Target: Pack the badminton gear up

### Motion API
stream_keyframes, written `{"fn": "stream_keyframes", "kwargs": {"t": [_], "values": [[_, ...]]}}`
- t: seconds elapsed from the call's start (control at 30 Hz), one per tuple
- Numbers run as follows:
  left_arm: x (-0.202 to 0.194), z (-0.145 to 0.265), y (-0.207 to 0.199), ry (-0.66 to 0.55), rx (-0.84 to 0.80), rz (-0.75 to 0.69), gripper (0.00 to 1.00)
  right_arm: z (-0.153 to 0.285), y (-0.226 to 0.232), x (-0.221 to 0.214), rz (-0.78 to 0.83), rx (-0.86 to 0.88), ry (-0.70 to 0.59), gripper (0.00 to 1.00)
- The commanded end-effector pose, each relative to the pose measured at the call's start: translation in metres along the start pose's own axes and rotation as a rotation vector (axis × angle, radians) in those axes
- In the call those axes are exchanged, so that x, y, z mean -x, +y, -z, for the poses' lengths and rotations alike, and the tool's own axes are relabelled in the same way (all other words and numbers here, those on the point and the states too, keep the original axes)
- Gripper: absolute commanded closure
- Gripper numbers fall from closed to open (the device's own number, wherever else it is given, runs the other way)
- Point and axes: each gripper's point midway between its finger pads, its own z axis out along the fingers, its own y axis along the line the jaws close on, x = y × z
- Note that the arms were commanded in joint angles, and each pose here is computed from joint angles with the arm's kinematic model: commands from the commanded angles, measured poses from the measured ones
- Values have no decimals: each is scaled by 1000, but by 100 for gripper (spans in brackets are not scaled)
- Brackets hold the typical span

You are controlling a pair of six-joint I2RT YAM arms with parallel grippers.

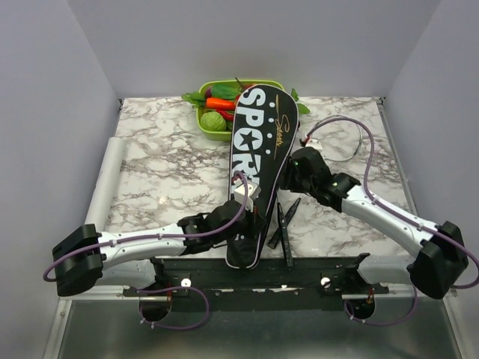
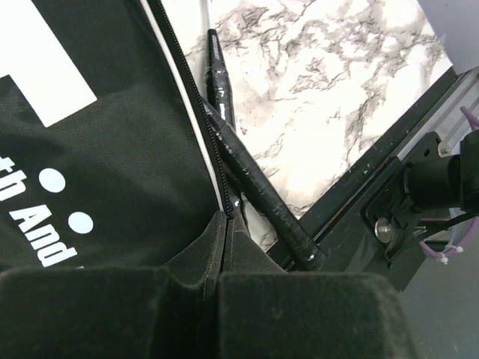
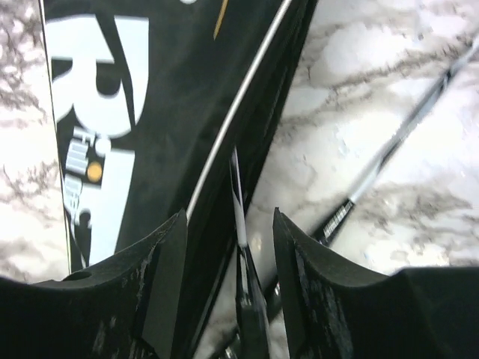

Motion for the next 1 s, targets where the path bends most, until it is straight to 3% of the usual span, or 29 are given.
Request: {"fn": "stream_keyframes", "kwargs": {"t": [0.0, 0.4, 0.6, 0.97], "values": [[-3, -6, 1, -10, -27, -3, 100, 30, -22, -61, 59, 33, 211, 42], [-11, -16, 11, -1, -33, 2, 100, 88, -19, -150, 8, 349, 437, 48], [-9, -17, 11, -9, -44, 13, 100, 84, -28, -189, -39, 384, 517, 50], [-7, -14, 14, -14, -43, 16, 100, 76, -19, -214, -128, 468, 558, 50]]}}
